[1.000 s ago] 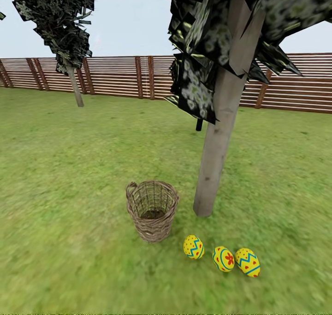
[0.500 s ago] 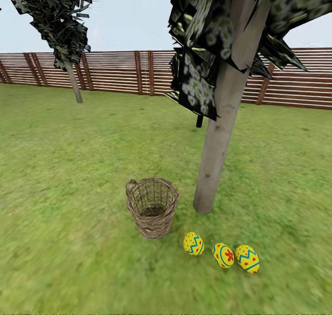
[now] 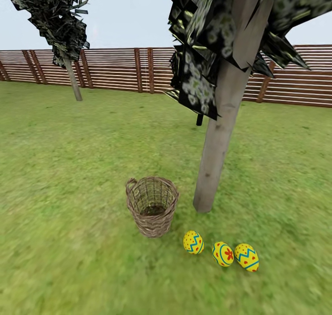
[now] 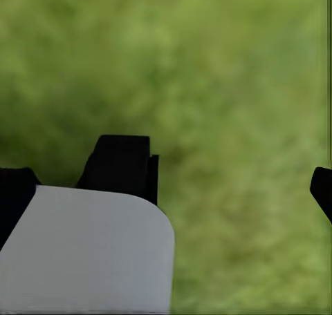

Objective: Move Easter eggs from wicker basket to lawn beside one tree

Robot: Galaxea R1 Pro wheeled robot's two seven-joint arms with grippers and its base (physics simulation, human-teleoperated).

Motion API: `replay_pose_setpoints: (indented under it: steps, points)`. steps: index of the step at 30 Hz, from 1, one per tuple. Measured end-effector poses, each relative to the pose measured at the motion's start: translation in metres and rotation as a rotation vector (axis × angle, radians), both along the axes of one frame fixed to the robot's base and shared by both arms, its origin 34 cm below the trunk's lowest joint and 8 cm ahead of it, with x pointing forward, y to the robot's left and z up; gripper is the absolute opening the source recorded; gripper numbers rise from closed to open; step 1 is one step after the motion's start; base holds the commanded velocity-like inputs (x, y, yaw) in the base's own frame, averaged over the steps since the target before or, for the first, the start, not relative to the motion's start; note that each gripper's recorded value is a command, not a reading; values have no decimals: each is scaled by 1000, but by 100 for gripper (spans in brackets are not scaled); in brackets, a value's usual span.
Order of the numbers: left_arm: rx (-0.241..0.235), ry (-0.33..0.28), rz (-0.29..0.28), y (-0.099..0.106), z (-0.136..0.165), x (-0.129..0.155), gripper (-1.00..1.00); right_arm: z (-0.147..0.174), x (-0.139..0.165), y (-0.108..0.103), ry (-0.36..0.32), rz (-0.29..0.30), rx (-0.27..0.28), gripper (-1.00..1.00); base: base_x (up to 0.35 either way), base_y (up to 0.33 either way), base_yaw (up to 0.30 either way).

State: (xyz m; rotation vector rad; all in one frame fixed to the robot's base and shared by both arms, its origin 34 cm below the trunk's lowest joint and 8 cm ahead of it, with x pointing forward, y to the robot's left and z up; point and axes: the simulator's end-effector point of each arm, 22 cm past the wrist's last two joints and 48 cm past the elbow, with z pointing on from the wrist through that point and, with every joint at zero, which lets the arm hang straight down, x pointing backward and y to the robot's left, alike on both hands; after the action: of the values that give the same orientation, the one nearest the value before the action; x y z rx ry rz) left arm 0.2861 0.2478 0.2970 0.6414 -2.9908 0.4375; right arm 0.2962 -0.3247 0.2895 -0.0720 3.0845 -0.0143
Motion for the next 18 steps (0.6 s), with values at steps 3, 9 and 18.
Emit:
replay_pose_setpoints:
  steps: [3,9,18]
  points:
    - [-2,8,-2,-2,6,-5,100,7,2,-4,-4,3,-6,100,0,0,0]
    - [2,11,1,1,9,-8,100,11,3,-1,-7,5,-2,100,0,0,0]
    - [4,11,1,3,9,-8,100,11,4,-1,-8,6,-3,100,0,0,0]
